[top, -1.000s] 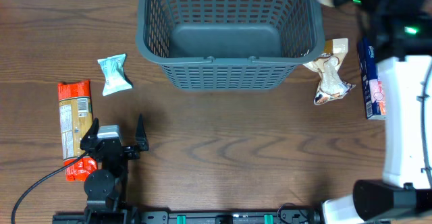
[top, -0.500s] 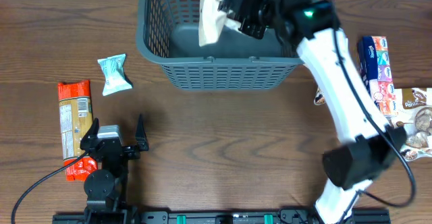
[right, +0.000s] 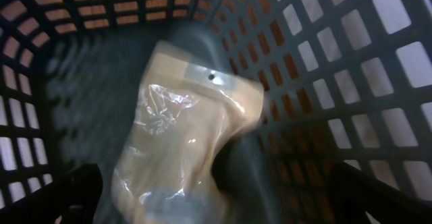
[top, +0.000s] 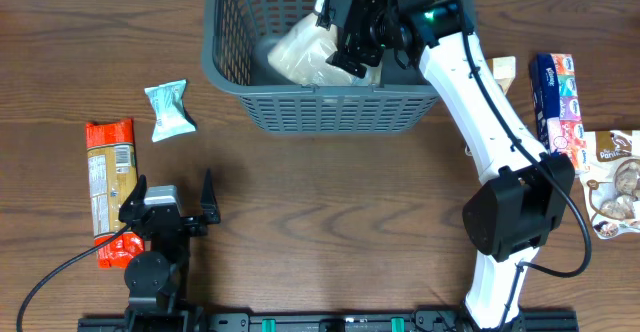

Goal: Pack container
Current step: 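Lower the rice bag into the basket and open the right gripper, then move the right gripper back to the brown Pantree pouch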

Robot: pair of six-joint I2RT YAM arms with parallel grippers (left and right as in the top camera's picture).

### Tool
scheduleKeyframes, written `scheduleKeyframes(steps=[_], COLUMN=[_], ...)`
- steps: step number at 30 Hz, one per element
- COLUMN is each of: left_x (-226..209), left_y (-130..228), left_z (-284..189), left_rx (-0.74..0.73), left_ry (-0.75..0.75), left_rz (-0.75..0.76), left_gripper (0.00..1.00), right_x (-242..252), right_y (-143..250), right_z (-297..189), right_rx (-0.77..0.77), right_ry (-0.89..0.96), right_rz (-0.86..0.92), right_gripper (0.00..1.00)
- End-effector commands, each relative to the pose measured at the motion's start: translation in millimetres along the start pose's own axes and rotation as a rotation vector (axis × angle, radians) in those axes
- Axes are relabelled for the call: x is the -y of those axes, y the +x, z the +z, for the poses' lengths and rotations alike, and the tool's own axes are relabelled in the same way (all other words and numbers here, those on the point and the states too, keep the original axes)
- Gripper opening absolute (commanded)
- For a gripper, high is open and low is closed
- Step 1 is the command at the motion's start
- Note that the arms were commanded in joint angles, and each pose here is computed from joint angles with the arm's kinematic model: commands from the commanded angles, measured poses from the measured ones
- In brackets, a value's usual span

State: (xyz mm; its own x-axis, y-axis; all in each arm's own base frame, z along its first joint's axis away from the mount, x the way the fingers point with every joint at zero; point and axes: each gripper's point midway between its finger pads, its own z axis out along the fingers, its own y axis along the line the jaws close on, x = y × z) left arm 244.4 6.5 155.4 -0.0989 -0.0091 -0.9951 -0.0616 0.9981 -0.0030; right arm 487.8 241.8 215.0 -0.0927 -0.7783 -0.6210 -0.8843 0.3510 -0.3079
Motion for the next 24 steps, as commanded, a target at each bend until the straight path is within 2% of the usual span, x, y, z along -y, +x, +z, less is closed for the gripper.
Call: scheduleKeyframes(steps=[1, 7, 11, 14, 17, 21, 22, 24], left_x=[-4.4, -4.4, -4.4, -4.4, -4.4, -4.4, -4.4, -4.4], left_y=[17.6, 17.6, 17.6, 17.6, 17.6, 17.6, 17.6, 17.6], left_z=[1.0, 1.0, 1.0, 1.0, 1.0, 1.0, 1.0, 1.0], left_rx=[-0.050, -0.050, -0.050, -0.050, -0.050, -0.050, -0.050, -0.050], left_ry=[-0.026, -0.026, -0.026, -0.026, -0.026, -0.026, -0.026, -0.026], left_rz=[0.012, 0.012, 0.012, 0.012, 0.012, 0.012, 0.012, 0.012], left_gripper=[0.99, 0.98, 0.99, 0.99, 0.99, 0.99, 0.99, 0.99], right_x=[-1.9, 4.9, 32.8, 65.7, 99.7, 147.9, 146.8, 136.8], right_y=[-20.5, -42.1, -57.4, -51.5, -21.7, 80.3, 98.9, 119.1], right_z=[-22.0, -67.6, -133.6, -199.9, -253.7, -324.3, -328.9, -316.9], right_rx=[0.078, 0.151, 0.236, 0.305, 0.316, 0.245, 0.224, 0.173], right_ry=[-0.015, 0.036, 0.185, 0.334, 0.498, 0.878, 0.887, 0.790], right_rz=[0.040, 0.020, 0.010, 0.144, 0.341, 0.927, 0.999, 1.036], right_gripper=[0.99, 0.99, 0.99, 0.99, 0.99, 0.99, 0.99, 0.99])
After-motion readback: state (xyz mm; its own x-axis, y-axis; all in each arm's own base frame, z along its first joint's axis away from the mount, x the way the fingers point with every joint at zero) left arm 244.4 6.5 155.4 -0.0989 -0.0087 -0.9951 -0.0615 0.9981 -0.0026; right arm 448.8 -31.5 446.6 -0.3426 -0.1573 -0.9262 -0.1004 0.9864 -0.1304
